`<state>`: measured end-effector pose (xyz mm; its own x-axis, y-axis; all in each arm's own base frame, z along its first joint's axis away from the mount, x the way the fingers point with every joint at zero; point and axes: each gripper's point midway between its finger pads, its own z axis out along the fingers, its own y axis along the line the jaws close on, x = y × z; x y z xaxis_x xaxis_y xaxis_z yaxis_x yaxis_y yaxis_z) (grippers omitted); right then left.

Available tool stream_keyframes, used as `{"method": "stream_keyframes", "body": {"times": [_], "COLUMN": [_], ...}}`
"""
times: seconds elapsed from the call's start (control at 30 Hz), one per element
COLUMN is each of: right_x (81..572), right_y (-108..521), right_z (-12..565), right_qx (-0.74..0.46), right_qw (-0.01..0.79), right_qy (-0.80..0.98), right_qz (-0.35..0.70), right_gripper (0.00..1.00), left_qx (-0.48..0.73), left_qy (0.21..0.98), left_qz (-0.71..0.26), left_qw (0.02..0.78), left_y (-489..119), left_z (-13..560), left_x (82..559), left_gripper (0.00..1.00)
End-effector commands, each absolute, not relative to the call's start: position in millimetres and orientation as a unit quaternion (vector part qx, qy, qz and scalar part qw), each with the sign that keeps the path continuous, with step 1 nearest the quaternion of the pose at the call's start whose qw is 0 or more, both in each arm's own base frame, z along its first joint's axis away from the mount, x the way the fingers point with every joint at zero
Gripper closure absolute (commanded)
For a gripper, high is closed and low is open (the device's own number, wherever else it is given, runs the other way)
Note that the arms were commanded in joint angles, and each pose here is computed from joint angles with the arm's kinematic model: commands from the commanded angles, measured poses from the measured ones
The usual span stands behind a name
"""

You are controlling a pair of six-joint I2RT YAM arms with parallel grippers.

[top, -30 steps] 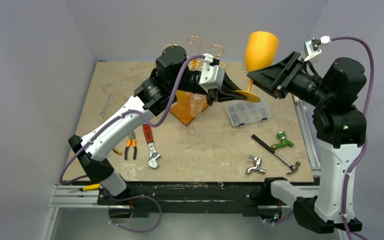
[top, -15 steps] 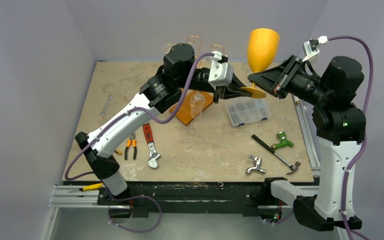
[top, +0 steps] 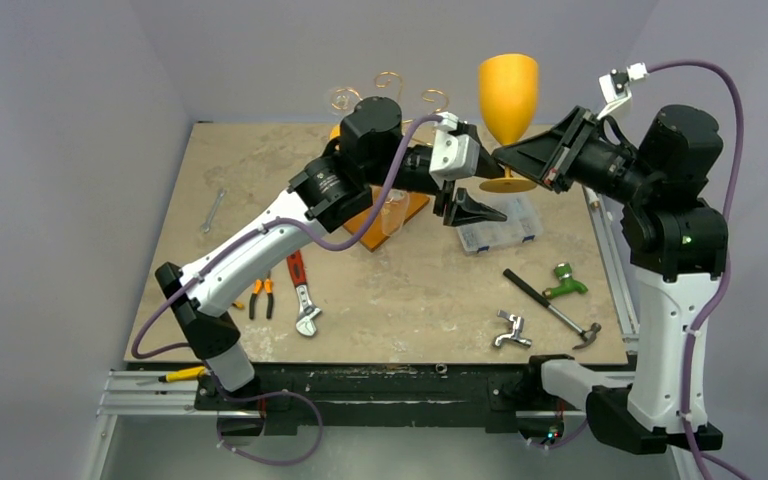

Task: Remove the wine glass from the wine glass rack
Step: Place the wine glass at the center of the board.

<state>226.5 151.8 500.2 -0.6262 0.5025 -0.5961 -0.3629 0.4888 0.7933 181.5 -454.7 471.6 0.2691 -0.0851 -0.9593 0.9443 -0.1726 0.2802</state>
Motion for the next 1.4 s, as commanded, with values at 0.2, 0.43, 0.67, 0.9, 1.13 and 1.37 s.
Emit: {"method": "stream_keyframes", "body": {"times": [0.2,0.43,0.67,0.9,1.13,1.37], "right_x": [215,214,222,220,208,199], "right_y": [147,136,128,128,121,115], "right_z": [519,529,520,508,508,497], "right_qx": [0.036,0.058,0.052,-0.003,-0.051,-0.057], "right_qw": [0.489,0.535,0.582,0.630,0.669,0.700], "right_qy": [0.712,0.685,0.664,0.635,0.629,0.607], "right_qz": [0.502,0.490,0.467,0.447,0.394,0.371], "right_gripper": [1.00,1.00,1.00,1.00,1.00,1.00], "left_qx": [0.588,0.573,0.533,0.459,0.348,0.223], "left_qy": [0.364,0.390,0.445,0.550,0.632,0.711], "left_qz": [-0.452,-0.439,-0.427,-0.417,-0.443,-0.442], "left_qw": [0.564,0.572,0.579,0.559,0.532,0.500], "left_y": [-416,-392,-355,-324,-292,-259], "left_z": [481,485,486,478,490,495], "left_x": [165,158,150,155,148,149], "left_gripper": [0.39,0.39,0.37,0.33,0.28,0.31]}}
